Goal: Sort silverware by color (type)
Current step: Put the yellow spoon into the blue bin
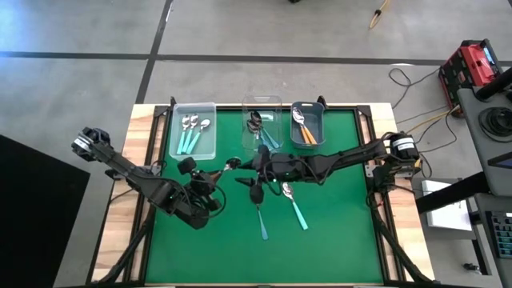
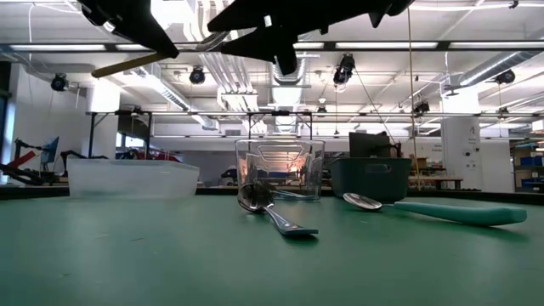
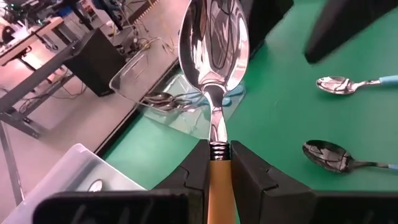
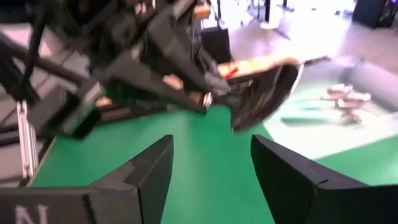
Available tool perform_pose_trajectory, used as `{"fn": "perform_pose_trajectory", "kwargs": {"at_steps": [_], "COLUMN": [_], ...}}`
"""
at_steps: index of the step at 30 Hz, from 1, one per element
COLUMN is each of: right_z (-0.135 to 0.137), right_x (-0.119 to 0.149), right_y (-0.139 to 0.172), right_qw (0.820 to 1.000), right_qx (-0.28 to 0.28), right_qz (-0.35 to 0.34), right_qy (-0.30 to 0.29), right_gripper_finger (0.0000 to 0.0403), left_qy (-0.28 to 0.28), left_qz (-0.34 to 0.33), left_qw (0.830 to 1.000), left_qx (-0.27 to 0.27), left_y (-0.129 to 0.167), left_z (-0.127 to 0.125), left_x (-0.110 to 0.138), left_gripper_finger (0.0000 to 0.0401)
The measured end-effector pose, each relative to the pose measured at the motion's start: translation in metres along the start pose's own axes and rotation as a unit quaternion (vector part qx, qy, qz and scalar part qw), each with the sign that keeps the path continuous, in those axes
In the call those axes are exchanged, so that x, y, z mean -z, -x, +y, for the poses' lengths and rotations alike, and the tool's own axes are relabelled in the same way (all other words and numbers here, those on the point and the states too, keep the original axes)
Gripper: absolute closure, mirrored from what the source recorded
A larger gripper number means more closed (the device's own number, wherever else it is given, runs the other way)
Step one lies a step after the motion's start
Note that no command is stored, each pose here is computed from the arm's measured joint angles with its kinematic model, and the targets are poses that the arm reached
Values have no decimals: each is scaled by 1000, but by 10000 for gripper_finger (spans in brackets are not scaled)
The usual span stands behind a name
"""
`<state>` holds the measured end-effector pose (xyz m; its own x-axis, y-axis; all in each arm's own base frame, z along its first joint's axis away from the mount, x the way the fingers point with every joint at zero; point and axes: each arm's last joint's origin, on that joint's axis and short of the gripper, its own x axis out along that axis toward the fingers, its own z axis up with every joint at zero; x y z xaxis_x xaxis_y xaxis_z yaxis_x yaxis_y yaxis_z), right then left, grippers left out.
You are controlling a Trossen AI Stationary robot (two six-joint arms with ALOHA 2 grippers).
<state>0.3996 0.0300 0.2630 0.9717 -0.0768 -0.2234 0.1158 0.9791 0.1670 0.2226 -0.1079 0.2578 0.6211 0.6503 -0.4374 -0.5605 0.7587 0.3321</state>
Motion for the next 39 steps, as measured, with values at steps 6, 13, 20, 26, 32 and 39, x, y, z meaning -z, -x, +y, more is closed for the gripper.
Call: {"fn": "perform_pose_trajectory", "kwargs": {"at_steps": [6,13,20,26,32,39], "right_z": [-8,-16,-16,-17,-19,-18], "right_x": [-6,-11,-16,-18,-18,-18], "right_y": [-1,-2,-1,-2,-2,-2], "right_qw": [999,997,997,996,996,996], "right_qx": [33,46,41,47,49,45], "right_qz": [-25,-42,-68,-75,-75,-73], "right_qy": [-29,-39,-16,-7,-11,10], "right_gripper_finger": [195,195,195,216,289,385], "left_qy": [18,42,39,38,31,24], "left_qz": [-21,-58,-57,-66,-69,-68], "left_qw": [1000,997,996,995,995,995], "left_qx": [-12,-38,-53,-65,-66,-66], "left_y": [-2,-7,-18,-20,-18,-19], "left_z": [-4,-10,-19,-25,-27,-27], "left_x": [-2,-8,-5,-9,-15,-15], "left_gripper_finger": [376,377,377,377,378,375]}}
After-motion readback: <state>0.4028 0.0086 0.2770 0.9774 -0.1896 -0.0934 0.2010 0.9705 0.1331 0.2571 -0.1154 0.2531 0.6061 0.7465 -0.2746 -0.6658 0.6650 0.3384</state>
